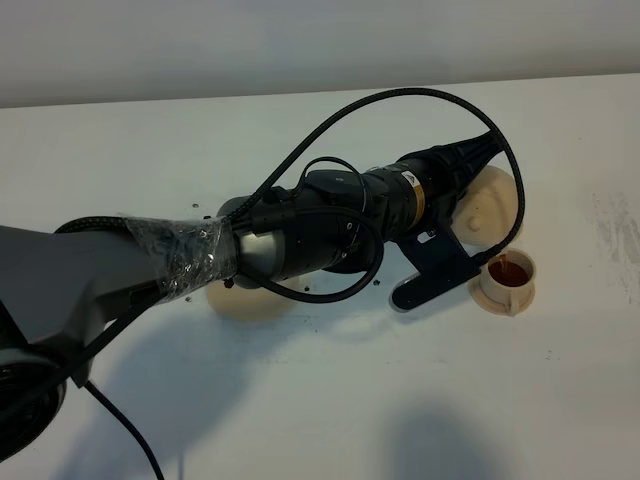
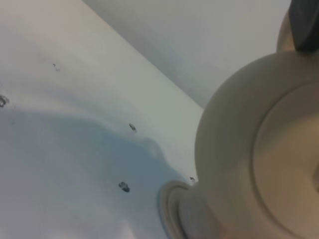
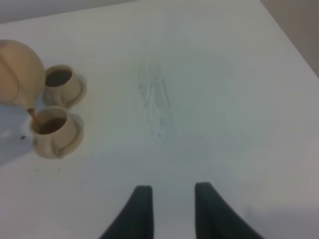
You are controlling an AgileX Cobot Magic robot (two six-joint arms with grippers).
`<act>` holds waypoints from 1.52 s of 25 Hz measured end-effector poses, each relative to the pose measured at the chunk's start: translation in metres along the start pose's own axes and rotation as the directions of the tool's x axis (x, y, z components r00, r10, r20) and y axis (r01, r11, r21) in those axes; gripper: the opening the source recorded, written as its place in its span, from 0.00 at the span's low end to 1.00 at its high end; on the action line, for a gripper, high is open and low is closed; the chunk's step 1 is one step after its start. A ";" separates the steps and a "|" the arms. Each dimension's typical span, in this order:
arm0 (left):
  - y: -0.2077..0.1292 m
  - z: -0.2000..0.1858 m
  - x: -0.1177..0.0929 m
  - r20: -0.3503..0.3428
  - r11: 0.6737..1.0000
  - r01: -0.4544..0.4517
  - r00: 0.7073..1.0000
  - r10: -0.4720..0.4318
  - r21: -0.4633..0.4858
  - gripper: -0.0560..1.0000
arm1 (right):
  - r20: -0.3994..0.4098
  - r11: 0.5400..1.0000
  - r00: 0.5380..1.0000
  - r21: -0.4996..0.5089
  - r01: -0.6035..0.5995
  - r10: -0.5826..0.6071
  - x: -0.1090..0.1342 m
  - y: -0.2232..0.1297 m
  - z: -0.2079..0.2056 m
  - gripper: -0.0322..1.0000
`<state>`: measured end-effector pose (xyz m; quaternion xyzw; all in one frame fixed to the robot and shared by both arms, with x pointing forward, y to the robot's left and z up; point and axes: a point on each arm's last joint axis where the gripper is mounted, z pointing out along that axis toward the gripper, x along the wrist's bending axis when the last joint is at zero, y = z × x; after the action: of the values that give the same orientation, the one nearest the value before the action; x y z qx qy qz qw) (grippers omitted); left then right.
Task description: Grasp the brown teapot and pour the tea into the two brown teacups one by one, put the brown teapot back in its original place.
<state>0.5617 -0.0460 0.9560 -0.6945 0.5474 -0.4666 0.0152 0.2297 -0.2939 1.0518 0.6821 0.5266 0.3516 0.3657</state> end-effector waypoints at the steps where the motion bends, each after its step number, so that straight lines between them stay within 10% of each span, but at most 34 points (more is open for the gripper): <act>1: 0.000 0.000 0.000 0.000 1.000 -0.005 1.000 0.005 0.000 0.16 | 0.000 1.000 1.000 0.000 0.000 0.000 0.000 0.000 0.000 0.25; 38: 0.004 -0.001 0.004 -0.015 0.999 -0.054 0.998 0.054 -0.004 0.16 | 0.000 1.000 1.000 0.000 0.000 0.000 0.000 0.000 0.000 0.25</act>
<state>0.5582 -0.0499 0.9568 -0.6761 0.5673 -0.4697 0.0223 0.2297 -0.2939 1.0518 0.6821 0.5266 0.3516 0.3657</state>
